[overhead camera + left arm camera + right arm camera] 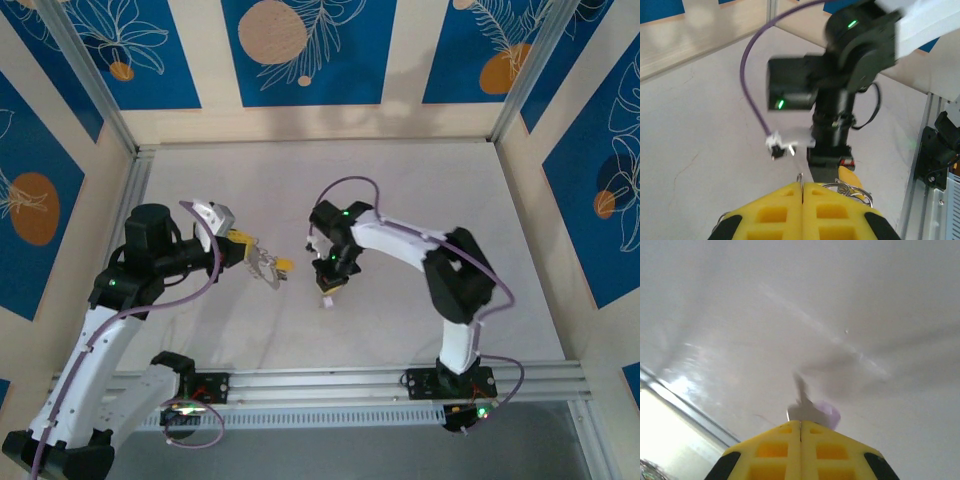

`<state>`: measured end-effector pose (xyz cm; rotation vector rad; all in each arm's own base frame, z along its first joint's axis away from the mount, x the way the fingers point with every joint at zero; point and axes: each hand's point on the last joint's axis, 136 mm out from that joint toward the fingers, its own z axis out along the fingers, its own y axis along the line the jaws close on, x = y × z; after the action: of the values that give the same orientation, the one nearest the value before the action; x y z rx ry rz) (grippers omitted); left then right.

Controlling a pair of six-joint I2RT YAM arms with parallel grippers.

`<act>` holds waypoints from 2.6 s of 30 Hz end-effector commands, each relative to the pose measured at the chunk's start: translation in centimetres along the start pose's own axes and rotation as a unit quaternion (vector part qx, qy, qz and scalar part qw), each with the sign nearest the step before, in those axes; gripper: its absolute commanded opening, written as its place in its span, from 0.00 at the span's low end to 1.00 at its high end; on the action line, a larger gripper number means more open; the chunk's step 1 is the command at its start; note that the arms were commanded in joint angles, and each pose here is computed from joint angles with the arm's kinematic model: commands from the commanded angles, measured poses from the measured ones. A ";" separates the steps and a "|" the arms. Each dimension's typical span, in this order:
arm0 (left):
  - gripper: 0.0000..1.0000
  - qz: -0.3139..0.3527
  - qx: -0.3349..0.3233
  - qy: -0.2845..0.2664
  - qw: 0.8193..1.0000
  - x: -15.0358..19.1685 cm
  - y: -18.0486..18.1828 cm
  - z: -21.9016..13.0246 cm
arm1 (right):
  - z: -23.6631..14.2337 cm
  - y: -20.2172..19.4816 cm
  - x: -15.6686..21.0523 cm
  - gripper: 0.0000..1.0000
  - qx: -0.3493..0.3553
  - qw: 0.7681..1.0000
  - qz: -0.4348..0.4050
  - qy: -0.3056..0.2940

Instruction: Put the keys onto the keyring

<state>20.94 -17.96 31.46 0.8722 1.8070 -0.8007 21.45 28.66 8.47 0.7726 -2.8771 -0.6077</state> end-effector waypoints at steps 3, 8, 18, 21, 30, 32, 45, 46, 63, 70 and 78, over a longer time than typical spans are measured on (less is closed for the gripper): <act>0.00 0.018 0.014 -0.025 0.999 -1.7 -0.5 -0.4 | -5.1 3.7 -2.7 0.00 -0.098 0.982 -0.014 -0.159; 0.00 0.027 0.042 -0.022 0.999 -1.9 -1.4 0.0 | -12.1 4.6 -4.4 0.00 -0.172 0.933 0.020 -0.316; 0.00 0.041 0.101 -0.047 0.993 -3.7 -3.2 0.5 | -24.3 6.8 -5.4 0.00 -0.233 0.793 0.003 -0.563; 0.00 0.037 0.137 -0.057 0.988 -4.5 -4.0 0.6 | -26.0 9.4 -4.7 0.00 -0.249 0.768 -0.061 -0.587; 0.00 0.030 0.249 -0.092 0.964 -7.6 -6.9 -0.4 | -30.6 15.0 -3.2 0.00 -0.290 0.679 -0.208 -0.641; 0.00 0.027 0.265 -0.100 0.959 -8.4 -7.3 -0.7 | -31.2 15.8 -3.4 0.00 -0.296 0.660 -0.224 -0.653; 0.00 0.015 0.302 -0.132 0.944 -10.8 -6.6 0.2 | -31.9 18.4 -4.9 0.00 -0.347 0.627 -0.261 -0.647; 0.00 0.014 0.297 -0.133 0.946 -10.8 -6.4 0.4 | -32.0 18.5 -4.8 0.00 -0.347 0.626 -0.262 -0.647; 0.00 0.013 0.245 -0.153 0.957 -10.8 -5.0 1.1 | -31.4 20.6 -2.9 0.00 -0.360 0.633 -0.285 -0.623; 0.00 0.021 0.237 -0.160 0.958 -10.9 -5.1 0.7 | -31.1 20.4 -2.4 0.00 -0.353 0.645 -0.278 -0.618; 0.00 0.026 0.245 -0.165 0.955 -11.1 -5.7 0.1 | -30.6 19.8 -2.5 0.00 -0.340 0.655 -0.266 -0.620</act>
<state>20.62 -23.69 41.37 0.9950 1.3732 -1.3276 20.93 35.31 43.57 1.3539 -2.5362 -3.0561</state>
